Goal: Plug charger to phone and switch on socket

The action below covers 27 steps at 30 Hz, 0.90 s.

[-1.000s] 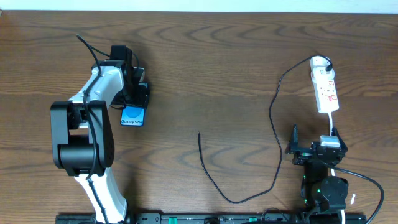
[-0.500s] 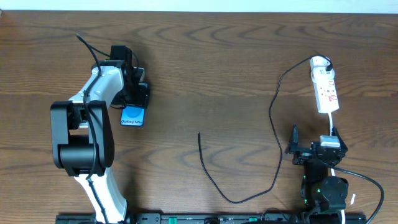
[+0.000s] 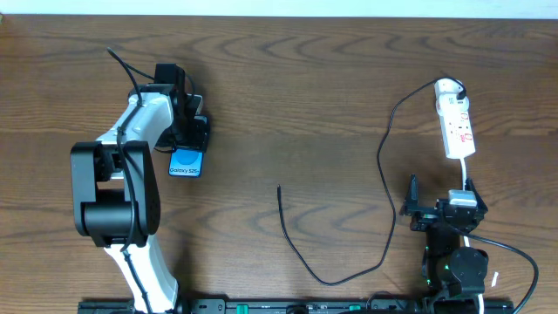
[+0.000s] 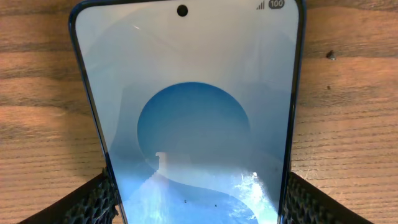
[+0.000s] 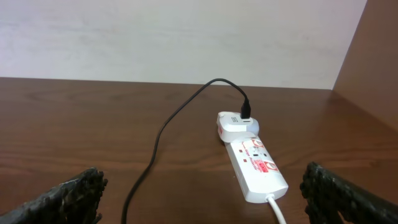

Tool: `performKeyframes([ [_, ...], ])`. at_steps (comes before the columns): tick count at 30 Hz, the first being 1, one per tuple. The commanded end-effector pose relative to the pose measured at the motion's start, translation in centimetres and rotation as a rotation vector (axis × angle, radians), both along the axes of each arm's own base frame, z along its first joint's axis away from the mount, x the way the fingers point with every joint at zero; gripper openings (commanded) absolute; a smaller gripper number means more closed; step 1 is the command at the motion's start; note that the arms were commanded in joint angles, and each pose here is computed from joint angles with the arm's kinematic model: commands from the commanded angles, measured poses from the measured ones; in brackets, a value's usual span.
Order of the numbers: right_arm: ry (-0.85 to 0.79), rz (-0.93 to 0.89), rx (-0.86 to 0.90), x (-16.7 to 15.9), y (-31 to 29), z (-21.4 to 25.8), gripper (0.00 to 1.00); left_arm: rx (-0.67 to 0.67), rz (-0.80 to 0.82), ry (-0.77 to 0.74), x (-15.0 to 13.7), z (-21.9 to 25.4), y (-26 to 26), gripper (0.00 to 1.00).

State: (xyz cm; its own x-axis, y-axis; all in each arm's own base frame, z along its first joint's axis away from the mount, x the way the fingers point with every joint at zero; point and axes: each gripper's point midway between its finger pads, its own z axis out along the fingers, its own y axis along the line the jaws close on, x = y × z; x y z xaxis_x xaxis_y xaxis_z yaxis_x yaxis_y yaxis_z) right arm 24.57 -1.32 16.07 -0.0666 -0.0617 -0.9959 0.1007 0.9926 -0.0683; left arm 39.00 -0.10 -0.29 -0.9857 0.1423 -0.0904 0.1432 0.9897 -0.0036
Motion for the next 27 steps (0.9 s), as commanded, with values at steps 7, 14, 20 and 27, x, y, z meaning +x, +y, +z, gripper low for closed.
performKeyframes([
  [7,-0.002,0.002,0.012,0.0,0.1,0.0,0.99,0.031,-0.01,0.065,-1.1,-1.8,0.5,0.07],
  [14,-0.002,0.002,0.012,0.0,0.1,0.0,0.99,0.032,-0.007,0.039,-0.2,0.7,0.6,0.08],
  [20,-0.002,0.002,0.012,0.0,0.1,0.0,0.99,0.032,-0.006,-0.015,0.8,3.3,0.6,0.07],
  [27,-0.002,0.002,0.012,0.0,0.1,0.0,0.99,0.032,-0.004,-0.073,1.1,5.8,0.5,0.07],
])
